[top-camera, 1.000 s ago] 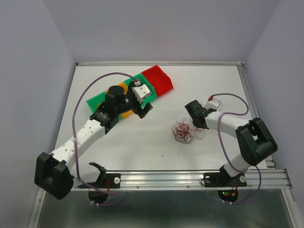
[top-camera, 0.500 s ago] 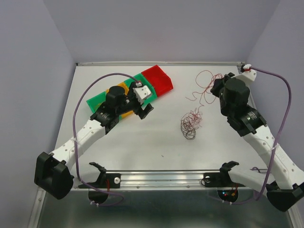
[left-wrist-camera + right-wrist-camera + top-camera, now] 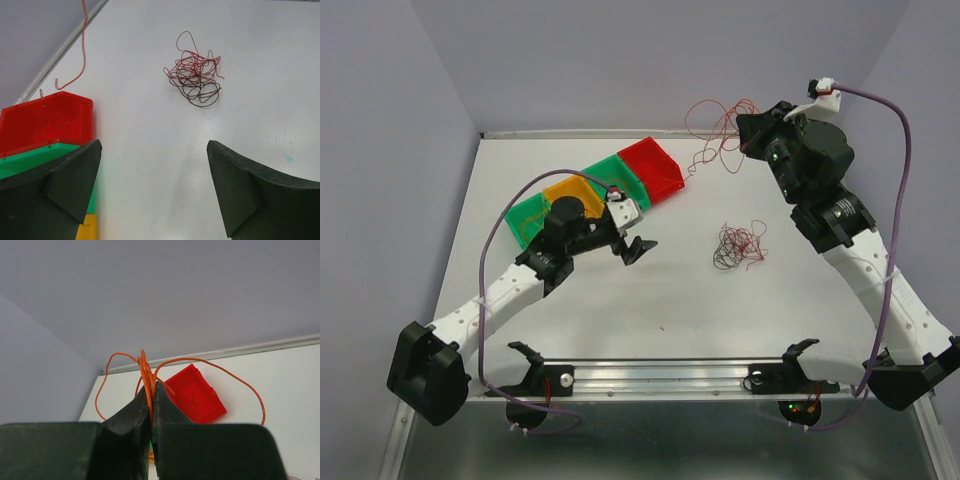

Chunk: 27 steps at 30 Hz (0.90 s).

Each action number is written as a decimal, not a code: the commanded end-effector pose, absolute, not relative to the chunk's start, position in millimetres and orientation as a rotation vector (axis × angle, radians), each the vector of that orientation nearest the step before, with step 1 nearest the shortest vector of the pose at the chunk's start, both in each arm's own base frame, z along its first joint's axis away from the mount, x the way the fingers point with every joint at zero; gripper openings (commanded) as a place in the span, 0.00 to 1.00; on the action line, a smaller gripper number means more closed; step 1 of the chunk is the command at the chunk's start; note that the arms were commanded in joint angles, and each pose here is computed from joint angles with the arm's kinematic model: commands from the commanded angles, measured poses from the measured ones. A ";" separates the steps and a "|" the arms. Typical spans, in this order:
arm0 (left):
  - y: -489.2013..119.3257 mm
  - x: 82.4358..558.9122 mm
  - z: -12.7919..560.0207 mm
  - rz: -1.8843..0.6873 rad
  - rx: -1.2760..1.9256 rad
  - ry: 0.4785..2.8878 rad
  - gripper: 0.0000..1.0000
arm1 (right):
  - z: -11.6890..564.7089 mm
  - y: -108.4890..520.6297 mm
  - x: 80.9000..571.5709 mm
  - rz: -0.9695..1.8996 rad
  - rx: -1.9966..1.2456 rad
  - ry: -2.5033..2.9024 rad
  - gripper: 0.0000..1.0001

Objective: Untangle the cables

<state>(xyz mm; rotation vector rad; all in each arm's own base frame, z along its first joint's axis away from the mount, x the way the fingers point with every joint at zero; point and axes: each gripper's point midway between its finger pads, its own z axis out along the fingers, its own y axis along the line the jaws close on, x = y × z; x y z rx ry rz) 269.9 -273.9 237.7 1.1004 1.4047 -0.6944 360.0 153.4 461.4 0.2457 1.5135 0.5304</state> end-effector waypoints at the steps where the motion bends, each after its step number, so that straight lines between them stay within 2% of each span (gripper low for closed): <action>1: -265.9 279.7 282.9 -0.621 0.959 1.270 0.99 | 546.3 171.7 344.8 0.702 0.136 1.305 0.01; 8: -239.4 262.9 333.4 -0.541 0.841 1.095 0.99 | 554.0 189.7 336.0 0.799 0.061 1.300 0.01; 19: -244.2 274.1 321.0 -0.503 0.877 1.105 0.99 | 548.9 221.3 316.5 0.955 -0.103 1.309 0.01; 27: -163.3 311.5 346.7 -0.256 0.474 1.219 0.99 | 510.5 246.8 348.0 0.962 -0.145 1.393 0.01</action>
